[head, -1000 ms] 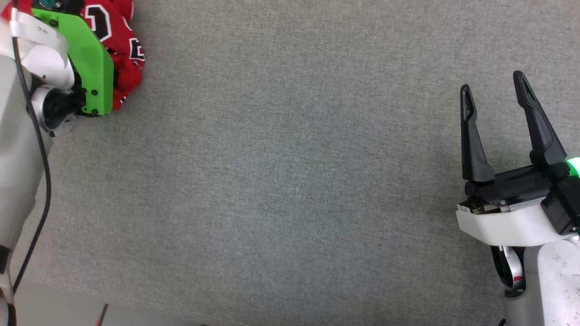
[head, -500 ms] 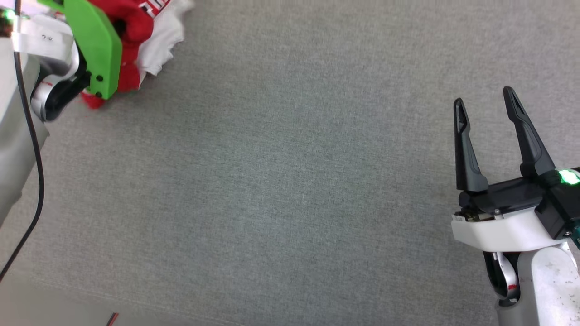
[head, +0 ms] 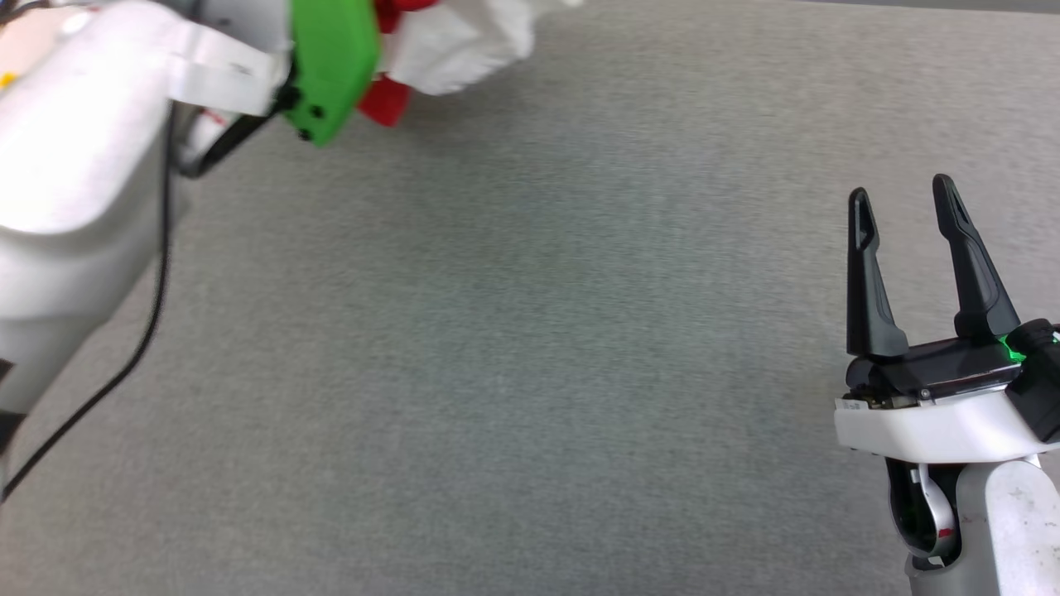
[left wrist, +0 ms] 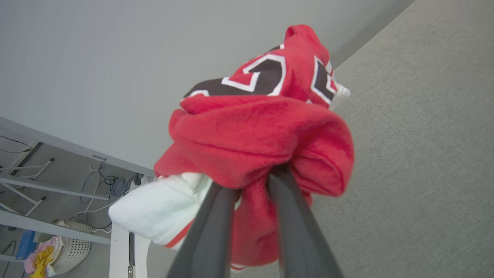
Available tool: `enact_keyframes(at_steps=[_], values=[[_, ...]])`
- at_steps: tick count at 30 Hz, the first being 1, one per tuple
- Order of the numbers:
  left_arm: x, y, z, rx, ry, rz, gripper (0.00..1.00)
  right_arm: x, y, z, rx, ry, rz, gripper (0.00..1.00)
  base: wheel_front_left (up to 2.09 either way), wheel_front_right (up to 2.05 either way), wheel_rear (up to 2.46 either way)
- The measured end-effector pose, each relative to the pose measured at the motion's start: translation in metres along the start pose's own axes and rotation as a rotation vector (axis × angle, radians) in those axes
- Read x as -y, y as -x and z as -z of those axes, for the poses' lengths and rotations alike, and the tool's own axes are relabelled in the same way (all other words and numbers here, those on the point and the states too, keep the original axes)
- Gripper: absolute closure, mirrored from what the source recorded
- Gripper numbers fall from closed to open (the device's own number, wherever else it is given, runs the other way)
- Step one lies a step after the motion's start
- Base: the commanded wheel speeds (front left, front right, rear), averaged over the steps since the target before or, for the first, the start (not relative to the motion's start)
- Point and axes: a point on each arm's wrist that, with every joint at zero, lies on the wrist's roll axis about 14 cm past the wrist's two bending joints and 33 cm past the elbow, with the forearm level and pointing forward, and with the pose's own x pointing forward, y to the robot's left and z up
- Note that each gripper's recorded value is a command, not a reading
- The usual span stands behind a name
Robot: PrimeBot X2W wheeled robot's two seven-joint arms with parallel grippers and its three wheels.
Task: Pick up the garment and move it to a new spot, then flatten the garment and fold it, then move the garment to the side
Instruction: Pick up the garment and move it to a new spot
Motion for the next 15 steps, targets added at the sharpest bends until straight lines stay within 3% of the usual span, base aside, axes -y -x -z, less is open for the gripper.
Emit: enact_keyframes(at_steps=[7, 15], values=[[0.095, -0.037, -0.054, 0.134, -0.100, 0.243, 1.00, 0.036, 0.020, -0.017, 0.011, 0.040, 0.106, 0.00, 0.00, 0.00, 0.00], [0.198, -0.062, -0.066, 0.190, -0.132, 0.491, 1.00, 0.067, 0.042, -0.027, 0.002, 0.078, 0.204, 0.00, 0.00, 0.00, 0.00]])
